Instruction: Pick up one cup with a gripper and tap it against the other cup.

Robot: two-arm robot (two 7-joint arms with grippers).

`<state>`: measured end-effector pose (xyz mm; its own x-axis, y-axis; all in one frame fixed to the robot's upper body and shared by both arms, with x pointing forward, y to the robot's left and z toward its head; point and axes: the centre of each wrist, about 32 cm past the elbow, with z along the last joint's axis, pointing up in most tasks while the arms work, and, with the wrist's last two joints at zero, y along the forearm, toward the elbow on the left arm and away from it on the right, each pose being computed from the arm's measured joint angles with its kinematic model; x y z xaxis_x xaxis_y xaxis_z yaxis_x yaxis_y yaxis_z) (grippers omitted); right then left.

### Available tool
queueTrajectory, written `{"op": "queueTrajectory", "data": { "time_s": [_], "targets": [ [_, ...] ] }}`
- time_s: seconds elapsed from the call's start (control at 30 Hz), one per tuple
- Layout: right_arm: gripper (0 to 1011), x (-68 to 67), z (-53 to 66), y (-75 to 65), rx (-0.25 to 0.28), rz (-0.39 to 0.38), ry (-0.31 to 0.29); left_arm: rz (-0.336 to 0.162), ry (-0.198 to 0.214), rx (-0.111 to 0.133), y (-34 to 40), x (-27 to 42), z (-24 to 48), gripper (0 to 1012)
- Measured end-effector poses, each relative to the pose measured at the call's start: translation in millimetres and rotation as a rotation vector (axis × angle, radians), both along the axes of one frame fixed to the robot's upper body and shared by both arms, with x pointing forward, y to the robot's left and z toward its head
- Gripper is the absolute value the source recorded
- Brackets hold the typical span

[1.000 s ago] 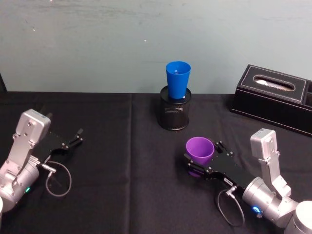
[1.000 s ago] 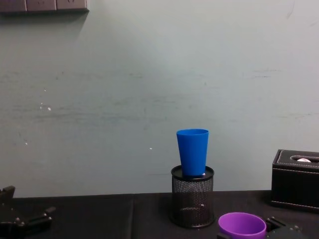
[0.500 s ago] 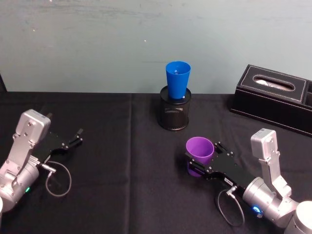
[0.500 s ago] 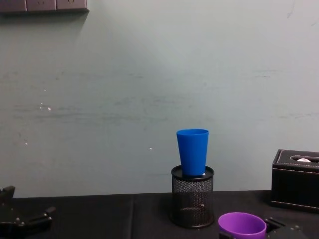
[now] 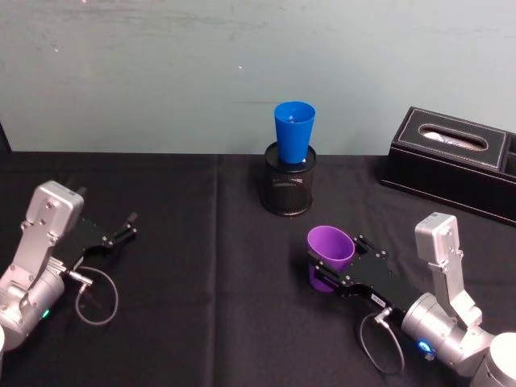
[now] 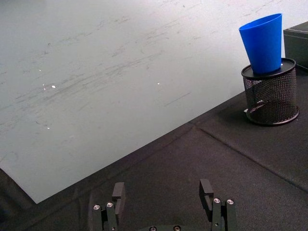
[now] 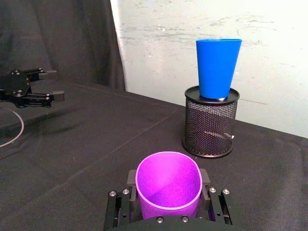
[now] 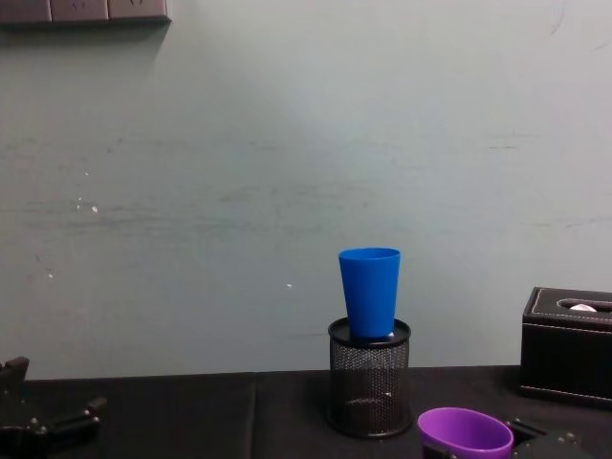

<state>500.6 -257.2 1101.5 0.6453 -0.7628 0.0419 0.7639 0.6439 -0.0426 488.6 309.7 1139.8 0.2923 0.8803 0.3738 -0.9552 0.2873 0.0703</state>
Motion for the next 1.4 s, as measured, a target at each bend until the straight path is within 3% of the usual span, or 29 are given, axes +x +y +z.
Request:
{"op": "queueTrajectory", "data": {
  "time_s": [1.4],
  "targets": [
    [724, 0.0, 0.1, 0.0, 0.0, -0.001, 0.0, 0.0, 0.0, 0.0, 0.0, 0.0, 0.0, 1011]
  ]
}}
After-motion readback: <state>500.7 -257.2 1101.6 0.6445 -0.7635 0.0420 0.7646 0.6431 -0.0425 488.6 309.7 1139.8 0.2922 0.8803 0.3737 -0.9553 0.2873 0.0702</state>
